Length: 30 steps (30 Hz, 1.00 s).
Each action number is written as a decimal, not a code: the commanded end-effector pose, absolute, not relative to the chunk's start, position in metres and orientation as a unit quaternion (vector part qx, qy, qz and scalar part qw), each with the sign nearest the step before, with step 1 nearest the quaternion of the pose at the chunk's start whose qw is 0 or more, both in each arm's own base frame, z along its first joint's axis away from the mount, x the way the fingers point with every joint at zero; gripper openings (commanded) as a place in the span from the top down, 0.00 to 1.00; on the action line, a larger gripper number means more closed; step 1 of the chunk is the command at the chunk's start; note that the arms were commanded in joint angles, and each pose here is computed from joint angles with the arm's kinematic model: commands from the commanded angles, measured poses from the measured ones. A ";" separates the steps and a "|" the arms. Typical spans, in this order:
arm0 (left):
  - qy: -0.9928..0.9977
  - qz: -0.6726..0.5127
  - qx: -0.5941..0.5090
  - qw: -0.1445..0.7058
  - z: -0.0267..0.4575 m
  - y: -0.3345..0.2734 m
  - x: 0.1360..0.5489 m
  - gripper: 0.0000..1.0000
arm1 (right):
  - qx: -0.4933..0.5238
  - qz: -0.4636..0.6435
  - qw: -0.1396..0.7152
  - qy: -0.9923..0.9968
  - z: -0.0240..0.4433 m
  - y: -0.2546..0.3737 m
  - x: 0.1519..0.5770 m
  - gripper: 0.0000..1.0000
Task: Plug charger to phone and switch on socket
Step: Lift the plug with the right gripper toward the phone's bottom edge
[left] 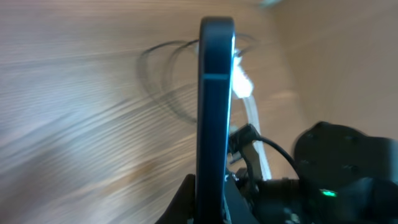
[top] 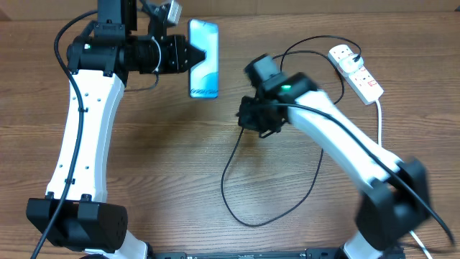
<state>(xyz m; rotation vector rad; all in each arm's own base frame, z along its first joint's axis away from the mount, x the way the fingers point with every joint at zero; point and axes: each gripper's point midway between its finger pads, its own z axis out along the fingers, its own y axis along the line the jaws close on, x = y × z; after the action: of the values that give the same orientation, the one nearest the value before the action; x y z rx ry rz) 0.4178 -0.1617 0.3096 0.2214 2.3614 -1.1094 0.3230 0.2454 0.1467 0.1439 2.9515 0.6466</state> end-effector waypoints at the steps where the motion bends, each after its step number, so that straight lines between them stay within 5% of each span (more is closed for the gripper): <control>1: 0.810 -0.522 0.112 0.243 0.352 -0.180 0.401 0.96 | -0.068 0.307 0.103 0.944 0.217 0.258 0.304 0.96; 11: 0.728 -0.631 0.158 0.217 0.405 -0.193 0.385 0.96 | -0.280 0.471 0.149 0.823 0.317 0.277 0.228 0.96; 30: 0.701 -0.671 0.172 0.171 0.418 -0.195 0.367 0.96 | -0.226 0.514 0.212 0.800 0.355 0.280 0.264 0.96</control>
<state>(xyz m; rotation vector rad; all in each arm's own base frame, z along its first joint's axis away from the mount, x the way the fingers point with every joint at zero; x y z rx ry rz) 0.3755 -0.1952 0.4064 0.4649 2.0075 -1.8516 0.2590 0.2860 0.3398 -0.7023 2.2322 1.4167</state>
